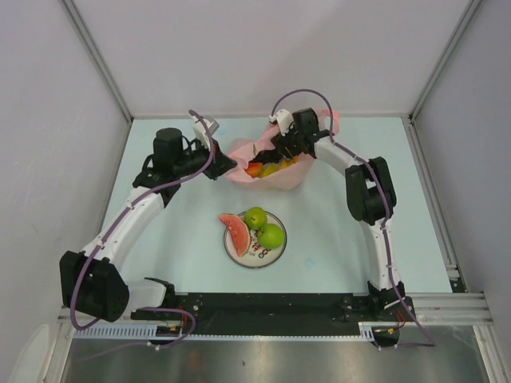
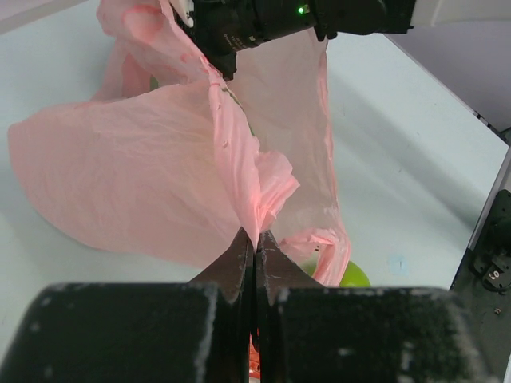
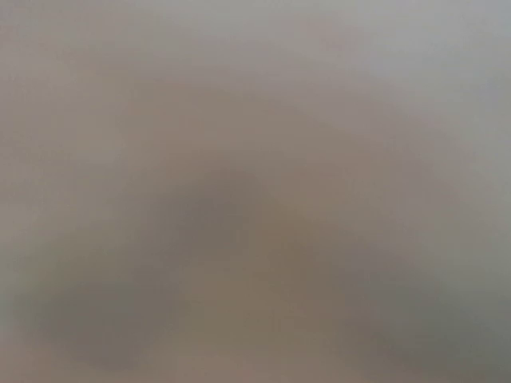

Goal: Take the fake fruits out of the plastic bag
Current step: Adjust the fake fruit in the plastic bag.

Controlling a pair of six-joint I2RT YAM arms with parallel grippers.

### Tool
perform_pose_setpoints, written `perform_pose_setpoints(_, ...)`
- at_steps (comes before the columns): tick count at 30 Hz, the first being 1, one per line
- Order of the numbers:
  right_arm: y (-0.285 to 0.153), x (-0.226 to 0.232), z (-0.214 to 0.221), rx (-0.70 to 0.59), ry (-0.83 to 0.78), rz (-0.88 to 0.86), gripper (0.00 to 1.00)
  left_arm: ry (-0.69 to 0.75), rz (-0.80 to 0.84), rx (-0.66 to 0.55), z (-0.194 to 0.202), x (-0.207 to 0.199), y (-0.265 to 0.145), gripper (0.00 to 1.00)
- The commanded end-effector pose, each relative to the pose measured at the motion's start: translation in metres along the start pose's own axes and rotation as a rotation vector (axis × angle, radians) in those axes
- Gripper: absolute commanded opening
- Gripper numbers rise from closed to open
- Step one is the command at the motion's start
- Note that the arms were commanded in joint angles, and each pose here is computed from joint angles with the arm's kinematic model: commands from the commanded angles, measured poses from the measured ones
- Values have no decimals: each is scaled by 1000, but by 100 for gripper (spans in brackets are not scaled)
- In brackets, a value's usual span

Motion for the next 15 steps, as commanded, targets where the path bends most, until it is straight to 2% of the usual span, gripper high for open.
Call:
perform_pose_setpoints(1,5,-21,0,1,-49,93,75,29,15,-13,-5,-1,0,0)
perform_pose_setpoints(5,15,-23,9,20,-76,72,72,23,12,-15,-5,1,2,0)
perform_pose_setpoints(7,17,-23,10,19,-89,54,62,17,14,-14,-4,2,3,0)
perform_pose_setpoints(8,15,-24,5,10,-97,44,56,16,14,-14,-4,2,3,0)
perform_pose_setpoints(9,12,-24,1,-1,-93,35,44,14,14,-14,-4,2,3,0)
perform_pose_setpoints(10,7,-22,-7,-28,-89,14,39,16,16,-18,-6,2,3,1)
perform_pose_setpoints(12,-15,-23,-33,-106,-53,-2,29,18,13,-18,-6,3,3,0)
perform_pose_setpoints(15,-53,-13,-70,-227,-1,-118,24,10,9,-10,-3,4,4,0)
Point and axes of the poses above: each gripper's point midway between its finger pads, its own y axis out along the fingers, its own x axis along the line the jaws close on, z = x × y, the point moved 10 cm from there along -y, back along the fingers, and after that the axes turned 9 degrees about y, right-handed, at the moved point
